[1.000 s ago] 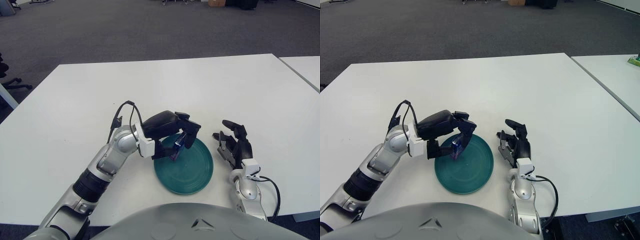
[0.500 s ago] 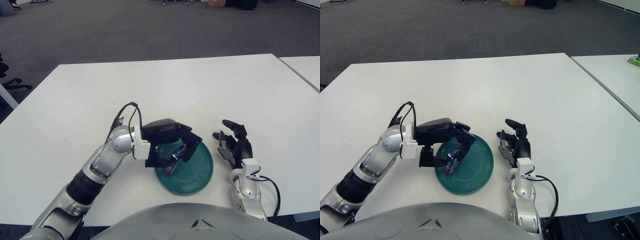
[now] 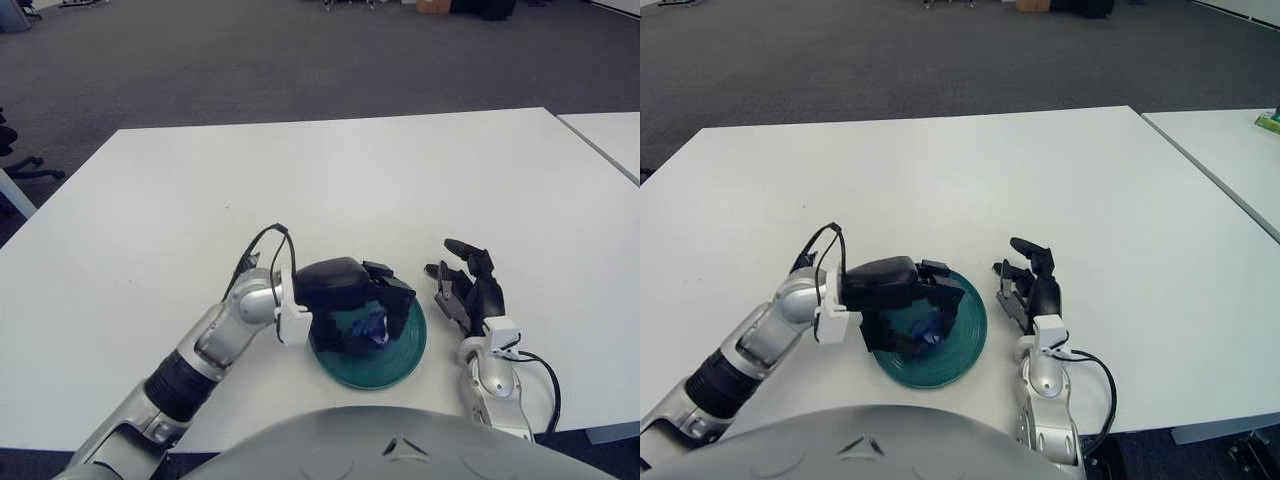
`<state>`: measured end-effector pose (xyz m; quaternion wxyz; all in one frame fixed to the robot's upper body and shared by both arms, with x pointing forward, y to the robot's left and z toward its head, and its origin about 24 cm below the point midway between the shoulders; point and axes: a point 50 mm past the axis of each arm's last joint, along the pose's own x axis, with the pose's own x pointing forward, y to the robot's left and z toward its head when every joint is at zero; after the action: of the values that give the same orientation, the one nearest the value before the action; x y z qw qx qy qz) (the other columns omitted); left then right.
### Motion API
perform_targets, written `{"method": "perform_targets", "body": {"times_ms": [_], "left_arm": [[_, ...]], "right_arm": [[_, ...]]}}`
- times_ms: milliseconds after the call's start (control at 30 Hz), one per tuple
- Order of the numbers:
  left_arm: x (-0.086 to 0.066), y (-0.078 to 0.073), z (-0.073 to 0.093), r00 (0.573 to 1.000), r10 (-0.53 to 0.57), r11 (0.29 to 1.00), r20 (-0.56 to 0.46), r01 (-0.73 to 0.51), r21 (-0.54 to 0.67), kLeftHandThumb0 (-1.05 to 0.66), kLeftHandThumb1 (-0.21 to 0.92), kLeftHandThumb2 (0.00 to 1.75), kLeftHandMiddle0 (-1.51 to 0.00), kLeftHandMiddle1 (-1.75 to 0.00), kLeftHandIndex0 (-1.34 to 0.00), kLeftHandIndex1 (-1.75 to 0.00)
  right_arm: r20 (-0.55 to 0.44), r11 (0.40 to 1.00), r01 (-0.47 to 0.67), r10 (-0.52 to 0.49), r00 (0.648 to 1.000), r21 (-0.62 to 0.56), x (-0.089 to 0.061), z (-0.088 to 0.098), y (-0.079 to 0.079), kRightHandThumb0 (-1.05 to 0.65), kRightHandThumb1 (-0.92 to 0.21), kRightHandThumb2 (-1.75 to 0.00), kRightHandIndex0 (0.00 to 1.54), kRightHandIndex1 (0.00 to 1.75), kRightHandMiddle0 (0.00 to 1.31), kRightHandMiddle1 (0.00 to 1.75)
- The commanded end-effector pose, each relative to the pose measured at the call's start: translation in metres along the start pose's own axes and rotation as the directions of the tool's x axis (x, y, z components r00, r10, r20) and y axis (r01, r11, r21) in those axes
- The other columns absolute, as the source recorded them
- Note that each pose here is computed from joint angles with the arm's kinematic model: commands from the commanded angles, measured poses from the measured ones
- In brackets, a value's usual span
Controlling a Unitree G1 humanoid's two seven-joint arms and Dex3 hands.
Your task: Put the gum into the plate.
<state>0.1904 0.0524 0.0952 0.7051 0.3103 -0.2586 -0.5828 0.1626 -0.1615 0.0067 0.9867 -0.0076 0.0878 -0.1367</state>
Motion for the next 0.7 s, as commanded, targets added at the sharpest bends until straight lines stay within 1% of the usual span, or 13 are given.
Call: {"method": "perform_targets", "body": {"times_ms": [0, 33, 67, 100, 133, 167, 200, 267, 333, 367, 467, 633, 667], "left_arm": [[-0.002, 0.002, -0.006, 1.000, 0.004, 0.999, -0.017, -0.004, 0.049, -0.97, 0.90, 0.37, -0.11, -0.63, -0.02, -0.97], [-0.002, 0.002, -0.007, 1.000, 0.007, 0.998, -0.019, -0.006, 0.062, -0.99, 0.90, 0.37, -0.11, -0.57, -0.01, -0.91], [-0.003, 0.002, -0.008, 1.000, 0.010, 0.997, -0.022, -0.008, 0.076, -1.01, 0.91, 0.39, -0.11, -0.41, -0.01, -0.72], [-0.003, 0.002, -0.009, 1.000, 0.012, 0.996, -0.024, -0.010, 0.086, -1.02, 0.91, 0.41, -0.09, -0.28, -0.01, -0.54], [-0.004, 0.002, -0.011, 0.999, 0.016, 0.995, -0.033, -0.012, 0.102, -1.03, 0.92, 0.42, -0.09, -0.23, 0.00, -0.48], [-0.004, 0.002, -0.012, 0.999, 0.018, 0.994, -0.038, -0.014, 0.112, -1.04, 0.92, 0.46, -0.06, -0.15, 0.00, -0.34], [-0.004, 0.002, -0.014, 0.999, 0.021, 0.992, -0.046, -0.015, 0.124, -1.04, 0.92, 0.48, -0.04, -0.09, 0.00, -0.24], [-0.004, 0.001, -0.015, 0.998, 0.025, 0.990, -0.052, -0.018, 0.137, -1.04, 0.92, 0.51, -0.02, -0.05, 0.00, -0.13], [-0.004, 0.001, -0.017, 0.998, 0.036, 0.988, -0.061, -0.026, 0.154, -1.05, 0.92, 0.53, -0.01, -0.02, 0.00, -0.07], [-0.004, 0.001, -0.018, 0.997, 0.041, 0.987, -0.064, -0.030, 0.161, -1.05, 0.92, 0.54, -0.01, -0.02, 0.00, -0.04], [-0.005, 0.001, -0.020, 0.994, 0.085, 0.981, -0.068, -0.072, 0.181, -1.05, 0.92, 0.54, 0.00, 0.00, 0.00, -0.01], [-0.006, 0.002, -0.023, 0.988, 0.134, 0.976, -0.076, -0.118, 0.181, -1.05, 0.92, 0.50, 0.00, 0.00, 0.00, 0.00], [-0.006, 0.002, -0.023, 0.987, 0.142, 0.976, -0.076, -0.127, 0.177, -1.05, 0.92, 0.48, 0.00, 0.00, 0.00, 0.00]], "right_arm": [[-0.126, 1.000, -0.008, 0.008, 0.992, -0.005, -0.006, -0.019, -0.003, -0.44, -0.92, -0.71, 0.48, 0.74, 0.08, 1.03], [-0.126, 1.000, -0.015, 0.015, 0.992, -0.003, -0.006, -0.018, -0.003, -0.45, -0.92, -0.71, 0.48, 0.74, 0.07, 1.03], [-0.127, 1.000, -0.024, 0.024, 0.992, -0.003, -0.006, -0.018, -0.003, -0.45, -0.92, -0.72, 0.46, 0.73, 0.06, 1.02], [-0.127, 1.000, -0.030, 0.030, 0.992, -0.003, -0.006, -0.018, -0.004, -0.46, -0.92, -0.73, 0.44, 0.71, 0.04, 1.02], [-0.124, 0.999, -0.034, 0.032, 0.992, -0.012, -0.006, -0.018, -0.004, -0.47, -0.92, -0.74, 0.43, 0.71, 0.04, 1.02], [-0.123, 0.999, -0.036, 0.033, 0.992, -0.018, -0.006, -0.017, -0.004, -0.48, -0.92, -0.75, 0.42, 0.69, 0.02, 1.02], [-0.121, 0.999, -0.035, 0.031, 0.992, -0.030, -0.005, -0.017, -0.004, -0.48, -0.92, -0.76, 0.40, 0.68, 0.02, 1.01], [-0.120, 0.999, -0.033, 0.028, 0.992, -0.042, -0.005, -0.018, -0.005, -0.49, -0.92, -0.76, 0.38, 0.66, 0.01, 1.00], [-0.118, 0.998, -0.032, 0.025, 0.993, -0.055, -0.004, -0.018, -0.005, -0.49, -0.92, -0.77, 0.37, 0.63, 0.00, 0.99], [-0.117, 0.998, -0.031, 0.024, 0.993, -0.059, -0.004, -0.018, -0.005, -0.49, -0.92, -0.77, 0.38, 0.58, 0.00, 0.97], [-0.112, 0.998, -0.030, 0.023, 0.993, -0.063, -0.004, -0.018, -0.005, -0.50, -0.92, -0.78, 0.37, 0.51, 0.00, 0.94], [-0.107, 0.998, -0.026, 0.020, 0.994, -0.059, -0.005, -0.019, -0.005, -0.49, -0.92, -0.78, 0.43, 0.47, 0.00, 0.97], [-0.106, 0.998, -0.026, 0.020, 0.994, -0.058, -0.005, -0.019, -0.005, -0.48, -0.92, -0.77, 0.46, 0.48, 0.01, 0.98]]}}
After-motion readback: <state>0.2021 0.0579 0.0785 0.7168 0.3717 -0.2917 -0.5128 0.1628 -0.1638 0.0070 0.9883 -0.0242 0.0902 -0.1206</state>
